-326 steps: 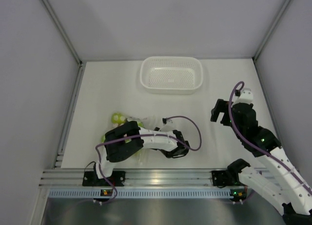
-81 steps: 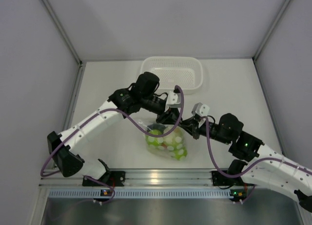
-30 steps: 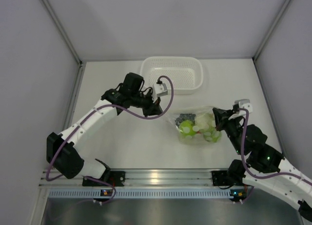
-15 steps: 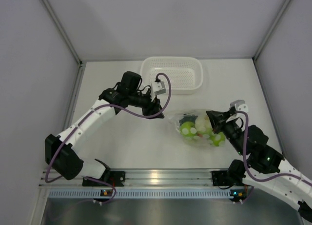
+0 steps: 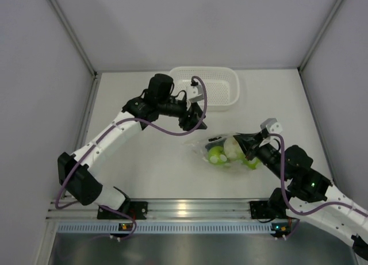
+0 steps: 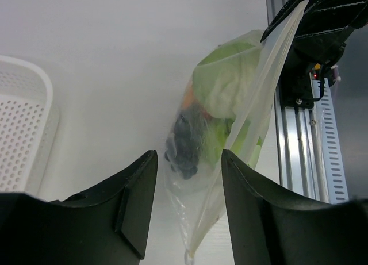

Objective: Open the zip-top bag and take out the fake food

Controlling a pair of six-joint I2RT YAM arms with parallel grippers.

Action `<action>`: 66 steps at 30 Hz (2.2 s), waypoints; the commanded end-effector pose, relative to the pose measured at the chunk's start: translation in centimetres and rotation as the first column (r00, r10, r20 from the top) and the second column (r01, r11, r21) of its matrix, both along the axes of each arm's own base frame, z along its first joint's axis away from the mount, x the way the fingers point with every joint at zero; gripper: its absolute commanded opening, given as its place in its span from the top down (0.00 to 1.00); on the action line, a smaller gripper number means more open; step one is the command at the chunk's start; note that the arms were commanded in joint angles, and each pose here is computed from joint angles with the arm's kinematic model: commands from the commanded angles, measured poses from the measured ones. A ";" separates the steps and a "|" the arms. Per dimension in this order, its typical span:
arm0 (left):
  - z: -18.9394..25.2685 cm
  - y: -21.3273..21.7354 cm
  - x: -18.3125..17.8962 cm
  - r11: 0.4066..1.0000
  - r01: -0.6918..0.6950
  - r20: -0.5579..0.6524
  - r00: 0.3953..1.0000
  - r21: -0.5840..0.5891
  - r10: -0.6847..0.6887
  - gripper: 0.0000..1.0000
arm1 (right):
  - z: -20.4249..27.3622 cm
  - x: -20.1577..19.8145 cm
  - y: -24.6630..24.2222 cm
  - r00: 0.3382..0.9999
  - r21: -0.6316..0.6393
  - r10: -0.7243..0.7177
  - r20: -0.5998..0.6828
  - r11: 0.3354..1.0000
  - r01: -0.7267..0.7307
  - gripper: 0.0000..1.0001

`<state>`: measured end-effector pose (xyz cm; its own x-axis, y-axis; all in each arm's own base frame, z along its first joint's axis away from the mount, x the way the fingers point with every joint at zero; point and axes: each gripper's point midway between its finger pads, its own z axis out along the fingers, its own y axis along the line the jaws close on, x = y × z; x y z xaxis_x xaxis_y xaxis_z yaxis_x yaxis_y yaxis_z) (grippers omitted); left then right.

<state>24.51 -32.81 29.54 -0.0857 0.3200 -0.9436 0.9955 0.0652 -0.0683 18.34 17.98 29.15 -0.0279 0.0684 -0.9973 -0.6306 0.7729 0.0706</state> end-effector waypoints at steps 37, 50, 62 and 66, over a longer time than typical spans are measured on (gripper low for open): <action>-4.6 -2.5 -1.2 0.996 0.085 -0.059 0.995 -0.002 -0.085 1.00 | 3.1 0.2 0.2 0.998 0.069 -0.001 0.056 0.998 -0.003 1.00; -0.5 2.8 2.9 0.883 -0.468 -0.057 0.882 0.015 0.469 1.00 | 1.4 5.4 2.1 0.971 -0.077 -0.171 -0.166 0.984 0.160 0.92; 1.9 11.5 1.4 0.575 -0.818 -0.168 0.563 0.031 0.809 1.00 | 2.5 9.7 10.1 0.941 -0.017 0.038 -0.337 0.999 -0.047 0.72; 0.8 12.7 2.2 0.448 -0.893 -0.250 0.422 0.055 0.872 1.00 | 1.9 10.3 13.2 0.904 0.056 0.122 -0.409 0.992 -0.109 0.66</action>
